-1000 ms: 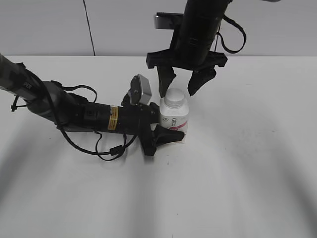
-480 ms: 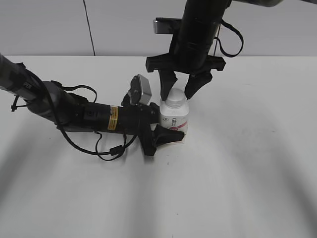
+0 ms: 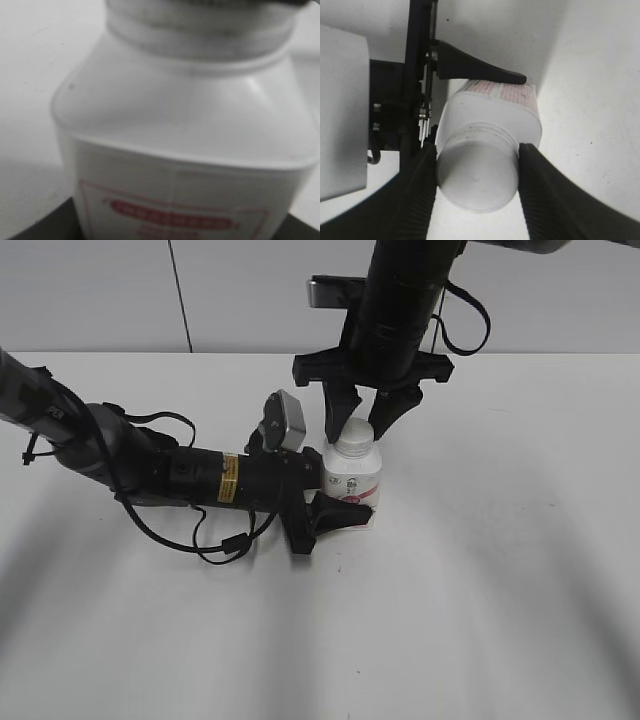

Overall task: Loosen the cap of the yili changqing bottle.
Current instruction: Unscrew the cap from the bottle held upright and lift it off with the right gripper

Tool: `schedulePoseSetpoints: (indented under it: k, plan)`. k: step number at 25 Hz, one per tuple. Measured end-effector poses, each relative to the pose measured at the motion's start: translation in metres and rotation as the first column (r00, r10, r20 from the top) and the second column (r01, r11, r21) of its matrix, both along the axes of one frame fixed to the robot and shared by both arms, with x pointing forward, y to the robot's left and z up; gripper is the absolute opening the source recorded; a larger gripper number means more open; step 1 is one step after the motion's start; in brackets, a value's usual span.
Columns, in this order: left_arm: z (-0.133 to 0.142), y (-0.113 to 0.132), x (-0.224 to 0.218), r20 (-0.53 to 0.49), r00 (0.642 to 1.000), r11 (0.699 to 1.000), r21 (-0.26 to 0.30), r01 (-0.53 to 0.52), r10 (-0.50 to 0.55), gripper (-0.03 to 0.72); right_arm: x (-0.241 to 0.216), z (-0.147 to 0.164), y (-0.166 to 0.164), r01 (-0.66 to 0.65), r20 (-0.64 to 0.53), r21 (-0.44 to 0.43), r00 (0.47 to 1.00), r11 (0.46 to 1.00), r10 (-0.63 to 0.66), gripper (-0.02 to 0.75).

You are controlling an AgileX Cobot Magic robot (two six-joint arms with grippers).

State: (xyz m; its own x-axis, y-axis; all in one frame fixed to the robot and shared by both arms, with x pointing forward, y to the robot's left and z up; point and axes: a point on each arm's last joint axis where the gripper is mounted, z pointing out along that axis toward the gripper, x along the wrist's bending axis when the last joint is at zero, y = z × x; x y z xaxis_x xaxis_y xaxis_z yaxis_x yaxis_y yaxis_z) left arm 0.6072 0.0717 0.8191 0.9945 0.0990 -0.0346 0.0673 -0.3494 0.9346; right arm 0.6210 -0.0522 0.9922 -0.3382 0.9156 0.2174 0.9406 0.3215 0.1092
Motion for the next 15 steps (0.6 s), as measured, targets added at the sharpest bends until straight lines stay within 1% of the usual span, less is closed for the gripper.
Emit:
schedulePoseSetpoints:
  k: [2,4,6,8,10,13,15]
  plan:
    - [0.0000,0.0000,0.0000,0.000,1.000,1.000,0.000,0.000,0.000,0.397,0.0000,0.0000,0.0000,-0.054,0.013,-0.002,0.998,0.999,0.054,0.392]
    - [0.0000,0.0000,0.0000,0.000,1.000,1.000,0.000,0.000,0.000,0.397,0.0000,0.0000,0.0000,-0.156,0.038,-0.008,0.987,0.988,0.156,0.392]
    - [0.0000,0.0000,0.0000,0.000,1.000,1.000,0.000,0.000,0.000,0.397,0.0000,0.0000,0.0001,-0.292,0.071,-0.019,0.954,0.956,0.292,0.392]
    - [-0.0001,0.0000,0.0000,0.000,1.000,1.000,0.001,-0.001,0.001,0.397,0.0001,0.0005,0.0002,-0.425,0.105,-0.036,0.898,0.904,0.426,0.392]
    - [-0.0001,0.0000,0.0000,0.000,1.000,1.000,0.001,-0.001,0.001,0.397,0.0001,0.0005,0.0002,-0.552,0.134,-0.058,0.821,0.832,0.555,0.392]
    - [-0.0001,0.0000,0.0000,0.000,1.000,1.000,0.001,-0.001,0.001,0.397,0.0003,0.0010,0.0003,-0.690,0.167,-0.091,0.700,0.718,0.694,0.392]
    - [-0.0001,0.0000,0.0000,0.000,1.000,1.000,0.001,-0.001,0.001,0.397,0.0003,0.0010,0.0004,-0.752,0.181,-0.110,0.628,0.650,0.757,0.392]
